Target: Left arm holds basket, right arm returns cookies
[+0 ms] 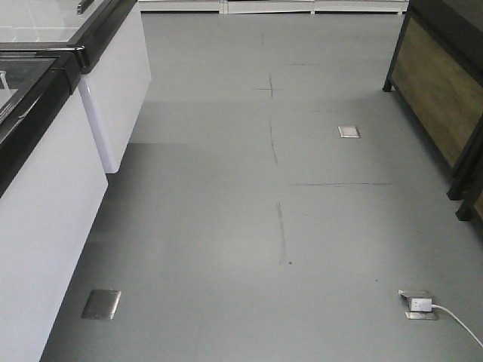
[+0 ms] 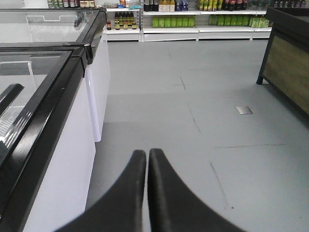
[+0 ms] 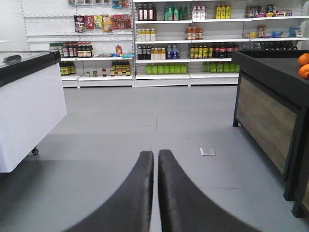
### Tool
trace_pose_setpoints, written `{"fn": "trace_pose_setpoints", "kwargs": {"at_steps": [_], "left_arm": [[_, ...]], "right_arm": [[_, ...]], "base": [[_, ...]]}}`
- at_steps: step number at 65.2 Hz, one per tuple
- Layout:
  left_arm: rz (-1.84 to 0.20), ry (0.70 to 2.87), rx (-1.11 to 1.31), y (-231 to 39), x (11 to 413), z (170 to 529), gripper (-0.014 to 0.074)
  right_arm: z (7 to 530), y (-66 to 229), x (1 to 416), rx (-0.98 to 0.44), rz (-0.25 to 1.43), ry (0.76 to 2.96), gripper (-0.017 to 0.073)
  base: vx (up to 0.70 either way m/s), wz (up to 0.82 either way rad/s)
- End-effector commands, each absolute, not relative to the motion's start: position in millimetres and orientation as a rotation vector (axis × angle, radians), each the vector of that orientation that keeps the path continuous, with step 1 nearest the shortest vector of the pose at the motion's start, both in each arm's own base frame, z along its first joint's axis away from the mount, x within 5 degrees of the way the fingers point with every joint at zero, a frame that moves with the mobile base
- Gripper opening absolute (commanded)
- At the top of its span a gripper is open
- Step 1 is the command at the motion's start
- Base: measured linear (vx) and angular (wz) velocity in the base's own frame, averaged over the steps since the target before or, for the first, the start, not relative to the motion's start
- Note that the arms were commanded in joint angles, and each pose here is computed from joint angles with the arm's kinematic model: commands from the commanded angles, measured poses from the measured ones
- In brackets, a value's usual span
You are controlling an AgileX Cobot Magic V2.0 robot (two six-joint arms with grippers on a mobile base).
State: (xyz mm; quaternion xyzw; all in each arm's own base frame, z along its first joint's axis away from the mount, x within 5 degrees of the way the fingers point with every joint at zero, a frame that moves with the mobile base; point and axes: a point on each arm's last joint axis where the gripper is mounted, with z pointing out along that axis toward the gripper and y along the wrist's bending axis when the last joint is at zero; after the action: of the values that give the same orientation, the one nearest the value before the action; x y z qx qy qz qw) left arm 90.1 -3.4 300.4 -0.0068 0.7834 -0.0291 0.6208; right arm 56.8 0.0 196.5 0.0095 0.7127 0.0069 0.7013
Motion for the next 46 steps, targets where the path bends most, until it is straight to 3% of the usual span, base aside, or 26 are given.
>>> {"fn": "trace_pose_setpoints", "kwargs": {"at_steps": [1, 25, 46], "left_arm": [[-0.078, 1.693, -0.026, -3.4, 92.7, 318.6, -0.0006], [-0.078, 1.706, -0.026, -3.4, 92.5, 317.6, 0.0031], [-0.078, 1.726, -0.026, -3.4, 92.2, 315.8, 0.0216]], "right_arm": [[197.8, -0.5, 56.4, 0.011, -0.003, 1.519, -0.0011], [197.8, -0.5, 56.4, 0.011, -0.003, 1.519, -0.0011], [197.8, -0.5, 56.4, 0.011, -0.003, 1.519, -0.0011]], "base": [[0.0, 0.0], [0.0, 0.0], [0.0, 0.0]]}}
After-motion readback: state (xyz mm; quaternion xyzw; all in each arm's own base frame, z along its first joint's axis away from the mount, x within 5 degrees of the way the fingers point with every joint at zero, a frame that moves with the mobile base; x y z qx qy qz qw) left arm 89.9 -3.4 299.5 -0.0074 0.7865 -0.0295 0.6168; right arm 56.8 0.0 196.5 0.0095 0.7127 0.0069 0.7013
